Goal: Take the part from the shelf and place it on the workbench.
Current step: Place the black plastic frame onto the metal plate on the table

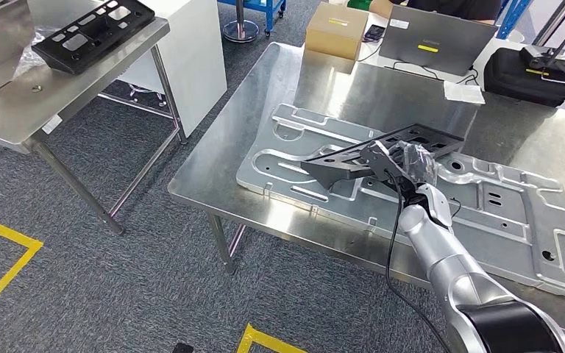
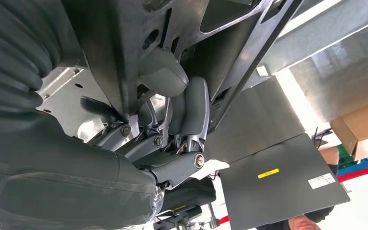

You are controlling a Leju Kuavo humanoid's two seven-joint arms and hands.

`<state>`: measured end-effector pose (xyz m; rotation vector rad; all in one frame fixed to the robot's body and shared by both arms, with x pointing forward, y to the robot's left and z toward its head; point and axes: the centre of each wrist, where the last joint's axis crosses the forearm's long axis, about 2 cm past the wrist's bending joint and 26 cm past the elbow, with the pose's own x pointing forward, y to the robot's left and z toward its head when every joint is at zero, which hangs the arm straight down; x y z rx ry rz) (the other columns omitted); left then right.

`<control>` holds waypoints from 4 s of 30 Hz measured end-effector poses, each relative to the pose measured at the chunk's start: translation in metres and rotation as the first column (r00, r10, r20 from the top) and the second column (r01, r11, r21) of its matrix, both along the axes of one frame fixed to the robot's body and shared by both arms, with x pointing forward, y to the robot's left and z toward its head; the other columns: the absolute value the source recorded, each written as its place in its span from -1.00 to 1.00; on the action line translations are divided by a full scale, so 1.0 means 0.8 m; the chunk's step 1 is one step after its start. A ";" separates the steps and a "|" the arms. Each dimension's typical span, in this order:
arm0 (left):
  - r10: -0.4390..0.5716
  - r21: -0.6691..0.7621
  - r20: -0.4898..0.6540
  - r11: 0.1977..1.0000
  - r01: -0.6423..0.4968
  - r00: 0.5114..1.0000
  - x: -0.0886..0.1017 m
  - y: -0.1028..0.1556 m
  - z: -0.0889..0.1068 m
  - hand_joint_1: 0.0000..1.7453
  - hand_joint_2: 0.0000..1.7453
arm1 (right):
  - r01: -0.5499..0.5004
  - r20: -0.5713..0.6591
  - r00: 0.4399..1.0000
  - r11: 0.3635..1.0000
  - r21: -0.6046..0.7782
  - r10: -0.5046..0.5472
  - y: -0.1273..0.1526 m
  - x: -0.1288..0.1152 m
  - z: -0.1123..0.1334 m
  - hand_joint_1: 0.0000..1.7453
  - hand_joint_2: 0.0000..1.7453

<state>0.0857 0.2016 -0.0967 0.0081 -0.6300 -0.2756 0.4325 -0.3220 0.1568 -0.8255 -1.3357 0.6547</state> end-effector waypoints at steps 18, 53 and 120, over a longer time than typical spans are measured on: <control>0.077 -0.097 0.038 0.993 -0.073 0.996 0.010 -0.009 0.003 -1.00 1.00 | -0.005 0.008 1.000 1.000 -0.013 0.006 -0.005 -0.001 -0.002 1.00 1.00; 0.056 -0.146 0.066 0.988 -0.046 0.996 -0.056 0.023 -0.013 -1.00 1.00 | 0.058 -0.044 0.997 0.998 -0.021 -0.059 -0.111 -0.085 -0.078 -1.00 -1.00; 0.170 -0.160 0.072 0.975 -0.157 0.983 -0.075 0.018 -0.014 -1.00 -1.00 | -0.136 0.371 0.919 0.991 -0.007 0.129 -0.078 -0.349 -0.040 -1.00 -1.00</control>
